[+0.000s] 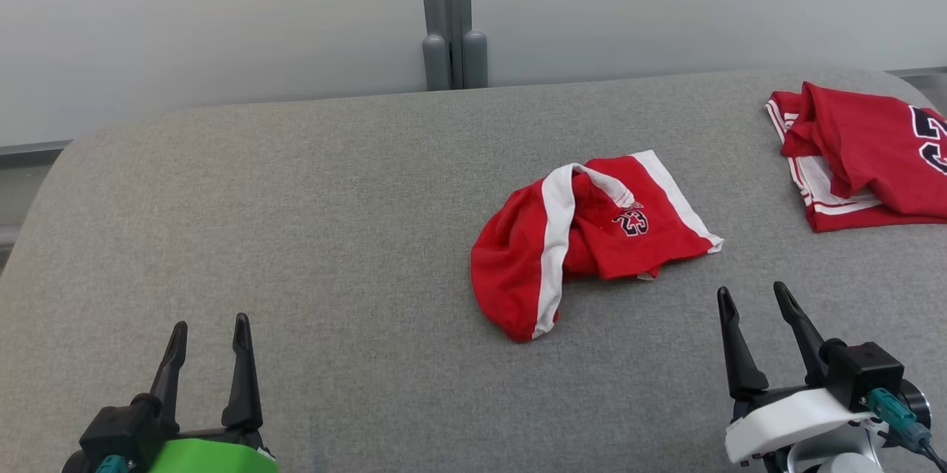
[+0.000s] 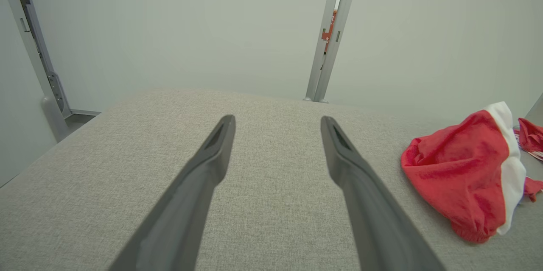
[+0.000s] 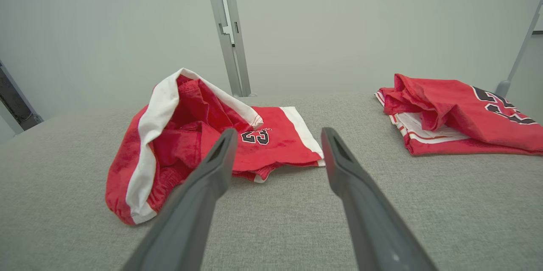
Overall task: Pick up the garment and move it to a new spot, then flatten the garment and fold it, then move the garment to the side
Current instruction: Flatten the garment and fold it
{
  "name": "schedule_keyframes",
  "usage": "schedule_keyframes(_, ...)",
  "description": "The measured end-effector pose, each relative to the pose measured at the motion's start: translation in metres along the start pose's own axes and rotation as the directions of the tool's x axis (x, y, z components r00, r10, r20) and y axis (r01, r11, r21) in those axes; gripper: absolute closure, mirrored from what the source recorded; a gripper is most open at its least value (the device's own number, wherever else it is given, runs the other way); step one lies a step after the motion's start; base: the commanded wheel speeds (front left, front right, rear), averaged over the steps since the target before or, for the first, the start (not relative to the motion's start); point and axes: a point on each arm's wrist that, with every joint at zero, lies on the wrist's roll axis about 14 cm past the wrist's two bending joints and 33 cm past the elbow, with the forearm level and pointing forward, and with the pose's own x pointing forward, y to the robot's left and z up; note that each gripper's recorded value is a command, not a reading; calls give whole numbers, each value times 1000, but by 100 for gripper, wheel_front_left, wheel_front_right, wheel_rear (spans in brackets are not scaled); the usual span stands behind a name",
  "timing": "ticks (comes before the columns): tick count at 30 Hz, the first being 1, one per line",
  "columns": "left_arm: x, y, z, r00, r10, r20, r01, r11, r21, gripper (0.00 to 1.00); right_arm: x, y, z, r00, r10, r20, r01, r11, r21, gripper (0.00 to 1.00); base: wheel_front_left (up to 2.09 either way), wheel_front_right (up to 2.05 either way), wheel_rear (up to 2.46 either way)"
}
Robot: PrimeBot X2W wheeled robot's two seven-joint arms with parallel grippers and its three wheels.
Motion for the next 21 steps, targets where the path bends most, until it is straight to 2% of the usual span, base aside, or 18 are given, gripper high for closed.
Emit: schedule_keyframes(21, 2, -1, -7, 1000, -9, -16, 9, 1000, 23, 0, -4, -2, -5, 1000, -15, -15, 16, 1000, 14, 0, 0, 0, 0)
